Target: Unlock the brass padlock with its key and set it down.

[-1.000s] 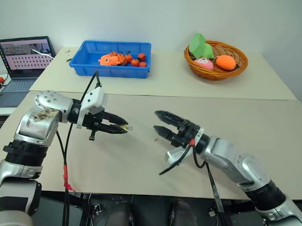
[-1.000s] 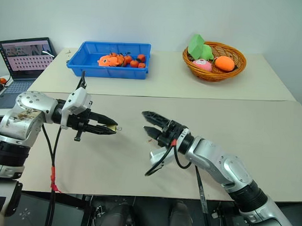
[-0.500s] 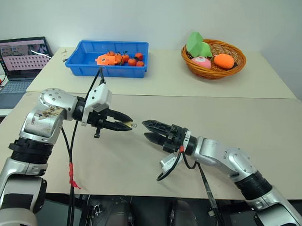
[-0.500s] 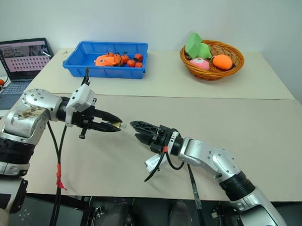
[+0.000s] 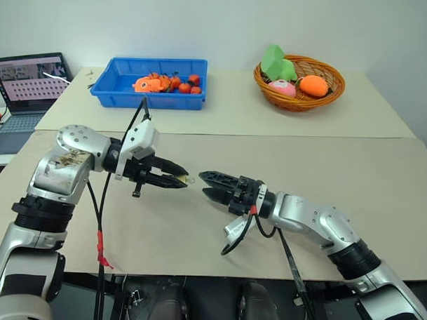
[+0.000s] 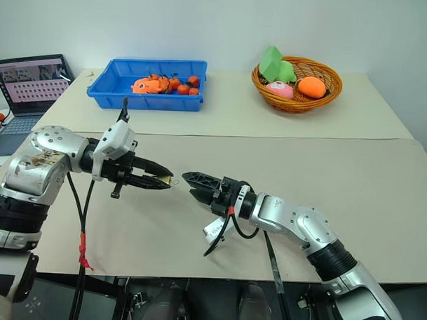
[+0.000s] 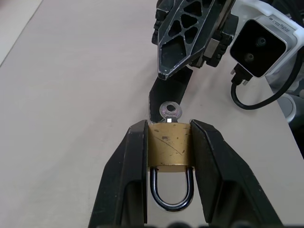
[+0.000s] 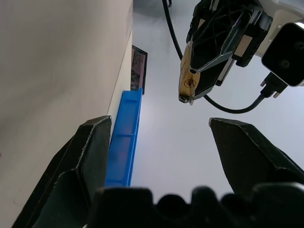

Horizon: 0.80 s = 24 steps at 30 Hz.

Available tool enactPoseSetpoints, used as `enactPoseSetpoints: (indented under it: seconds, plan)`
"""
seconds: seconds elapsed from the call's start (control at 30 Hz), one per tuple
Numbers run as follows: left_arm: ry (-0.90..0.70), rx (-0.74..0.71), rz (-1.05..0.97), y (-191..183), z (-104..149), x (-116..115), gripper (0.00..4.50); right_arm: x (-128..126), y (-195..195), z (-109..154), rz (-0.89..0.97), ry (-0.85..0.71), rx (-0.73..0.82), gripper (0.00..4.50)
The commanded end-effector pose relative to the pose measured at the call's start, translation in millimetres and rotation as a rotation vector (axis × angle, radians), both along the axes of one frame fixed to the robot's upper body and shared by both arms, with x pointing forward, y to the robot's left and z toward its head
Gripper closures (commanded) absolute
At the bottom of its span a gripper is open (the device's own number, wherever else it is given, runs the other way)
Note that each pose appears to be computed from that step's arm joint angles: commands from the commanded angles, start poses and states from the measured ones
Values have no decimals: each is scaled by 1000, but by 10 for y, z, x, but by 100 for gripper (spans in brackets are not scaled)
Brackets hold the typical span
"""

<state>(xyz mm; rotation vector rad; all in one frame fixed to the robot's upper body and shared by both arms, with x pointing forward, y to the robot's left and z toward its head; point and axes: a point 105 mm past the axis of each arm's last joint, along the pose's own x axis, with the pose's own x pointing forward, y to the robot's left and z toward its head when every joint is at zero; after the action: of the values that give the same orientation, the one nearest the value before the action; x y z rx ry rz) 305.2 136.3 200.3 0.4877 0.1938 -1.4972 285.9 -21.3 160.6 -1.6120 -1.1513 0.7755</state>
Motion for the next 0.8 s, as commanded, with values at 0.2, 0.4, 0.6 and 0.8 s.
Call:
enactPoseSetpoints:
  seconds: [0.2,0.4,0.6,0.8]
  plan:
    - [-33,5,-8,-6,5,-4,367,-21,50,171,28,-48,16,65]
    - [-36,-4,-2,-17,2,7,367,-20,69,196,28,-47,19,65]
    - [-36,-6,4,-16,-8,18,367,-18,93,157,23,-25,16,65]
    - [-35,2,27,39,-39,45,367,-44,107,160,29,-21,19,65]
